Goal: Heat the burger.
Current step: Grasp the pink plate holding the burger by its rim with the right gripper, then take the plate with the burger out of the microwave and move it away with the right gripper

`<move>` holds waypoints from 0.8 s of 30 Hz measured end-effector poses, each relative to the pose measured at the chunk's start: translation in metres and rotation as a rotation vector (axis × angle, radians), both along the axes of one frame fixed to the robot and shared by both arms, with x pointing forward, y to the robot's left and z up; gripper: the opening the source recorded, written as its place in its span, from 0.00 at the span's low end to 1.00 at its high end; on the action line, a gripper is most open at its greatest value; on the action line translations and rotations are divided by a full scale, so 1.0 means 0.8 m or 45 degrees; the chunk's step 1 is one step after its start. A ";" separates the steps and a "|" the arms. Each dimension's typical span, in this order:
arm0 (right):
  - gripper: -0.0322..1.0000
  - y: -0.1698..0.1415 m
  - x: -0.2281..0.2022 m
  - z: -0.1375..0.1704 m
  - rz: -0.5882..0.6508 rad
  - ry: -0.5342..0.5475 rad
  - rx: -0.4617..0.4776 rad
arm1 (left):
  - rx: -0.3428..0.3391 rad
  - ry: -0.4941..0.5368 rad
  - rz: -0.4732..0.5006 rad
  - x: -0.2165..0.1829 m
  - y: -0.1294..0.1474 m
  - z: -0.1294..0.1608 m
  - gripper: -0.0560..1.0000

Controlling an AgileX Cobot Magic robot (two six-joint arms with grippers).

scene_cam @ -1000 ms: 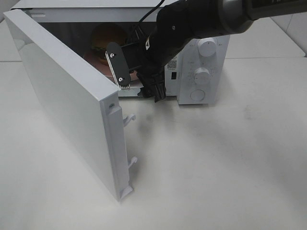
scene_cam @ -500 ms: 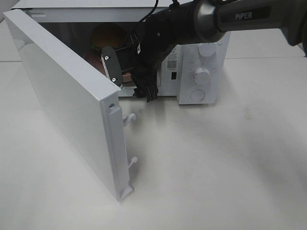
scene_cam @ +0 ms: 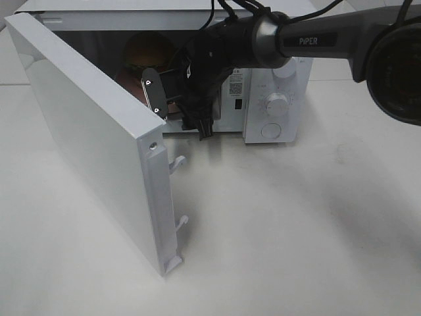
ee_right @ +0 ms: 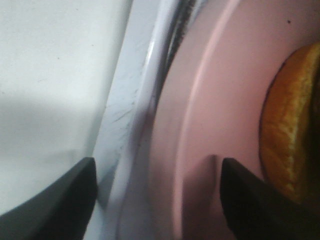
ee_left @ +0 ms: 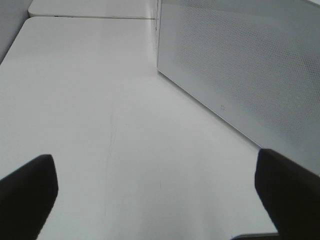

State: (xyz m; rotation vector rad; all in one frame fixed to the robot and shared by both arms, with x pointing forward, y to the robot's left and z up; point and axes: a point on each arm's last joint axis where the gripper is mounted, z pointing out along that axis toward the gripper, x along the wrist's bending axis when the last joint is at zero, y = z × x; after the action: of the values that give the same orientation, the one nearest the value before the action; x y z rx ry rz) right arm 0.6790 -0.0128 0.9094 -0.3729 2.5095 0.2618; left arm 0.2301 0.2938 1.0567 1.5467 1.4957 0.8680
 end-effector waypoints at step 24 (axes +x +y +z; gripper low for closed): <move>0.14 0.008 -0.011 0.011 0.069 0.022 -0.037 | 0.000 0.000 0.000 0.000 0.000 0.000 0.99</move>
State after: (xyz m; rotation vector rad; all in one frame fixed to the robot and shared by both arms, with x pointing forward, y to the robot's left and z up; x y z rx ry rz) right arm 0.6703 -0.0062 0.9184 -0.4527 2.5251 0.2514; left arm 0.2301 0.2938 1.0567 1.5467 1.4957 0.8680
